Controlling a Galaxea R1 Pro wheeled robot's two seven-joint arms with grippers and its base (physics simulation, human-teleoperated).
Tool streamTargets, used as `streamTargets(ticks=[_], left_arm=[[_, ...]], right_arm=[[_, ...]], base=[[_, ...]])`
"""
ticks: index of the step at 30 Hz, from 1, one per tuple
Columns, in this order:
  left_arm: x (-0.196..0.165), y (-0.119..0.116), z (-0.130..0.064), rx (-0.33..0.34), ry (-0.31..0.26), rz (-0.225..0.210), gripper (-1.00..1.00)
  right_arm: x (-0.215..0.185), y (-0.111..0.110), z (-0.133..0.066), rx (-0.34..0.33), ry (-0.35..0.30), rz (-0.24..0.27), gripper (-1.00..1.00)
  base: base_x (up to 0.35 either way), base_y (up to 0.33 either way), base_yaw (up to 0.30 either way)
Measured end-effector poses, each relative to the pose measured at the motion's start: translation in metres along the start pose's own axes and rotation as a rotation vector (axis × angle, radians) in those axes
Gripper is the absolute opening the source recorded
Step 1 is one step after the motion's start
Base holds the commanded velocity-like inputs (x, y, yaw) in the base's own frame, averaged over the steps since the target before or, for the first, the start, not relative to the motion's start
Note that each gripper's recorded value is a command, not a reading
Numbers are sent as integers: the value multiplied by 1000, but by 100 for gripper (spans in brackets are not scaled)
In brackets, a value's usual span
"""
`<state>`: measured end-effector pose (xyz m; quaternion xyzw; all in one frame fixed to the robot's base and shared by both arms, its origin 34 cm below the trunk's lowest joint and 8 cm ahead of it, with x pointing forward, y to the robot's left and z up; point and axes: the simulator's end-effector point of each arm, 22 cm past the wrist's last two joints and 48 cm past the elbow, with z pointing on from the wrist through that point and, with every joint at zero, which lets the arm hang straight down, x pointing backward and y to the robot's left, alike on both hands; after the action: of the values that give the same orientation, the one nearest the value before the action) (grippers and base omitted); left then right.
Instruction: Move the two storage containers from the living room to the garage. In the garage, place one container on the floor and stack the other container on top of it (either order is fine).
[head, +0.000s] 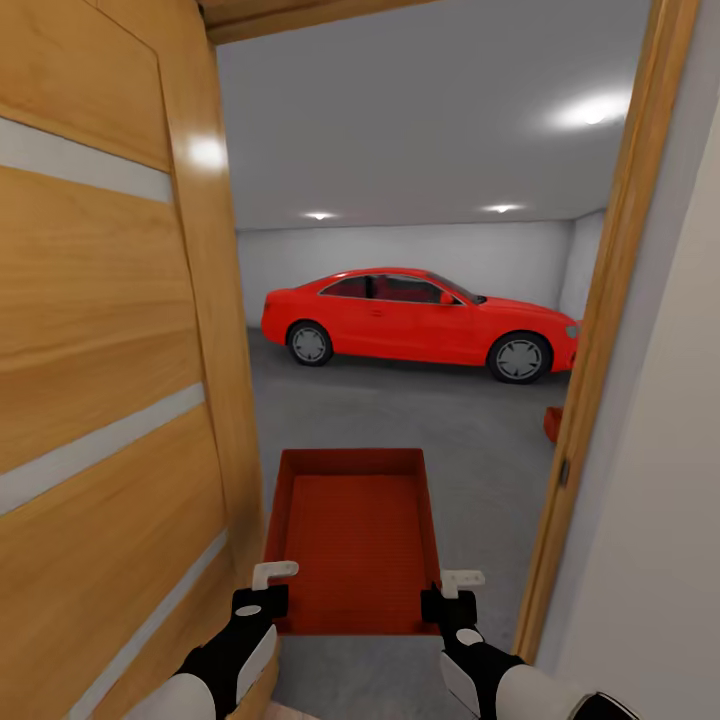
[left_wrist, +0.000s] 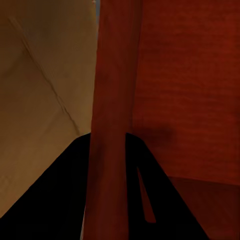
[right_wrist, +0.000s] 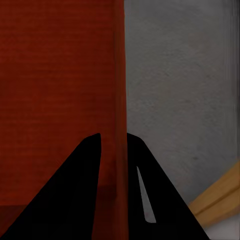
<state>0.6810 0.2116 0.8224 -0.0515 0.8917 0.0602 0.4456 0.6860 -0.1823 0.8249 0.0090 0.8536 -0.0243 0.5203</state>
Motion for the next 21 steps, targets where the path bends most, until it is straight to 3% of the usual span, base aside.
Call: streamTargets(ticks=[14, 21], left_arm=[[-4, 0, -2, 0, -8, -2, -100], [-5, 1, -2, 0, -10, -3, -100]], right_arm=[[-4, 0, -1, 0, -9, 1, -100], [-5, 0, -1, -1, -10, 1, -100]], base=[[246, 227, -249], [68, 58, -72]])
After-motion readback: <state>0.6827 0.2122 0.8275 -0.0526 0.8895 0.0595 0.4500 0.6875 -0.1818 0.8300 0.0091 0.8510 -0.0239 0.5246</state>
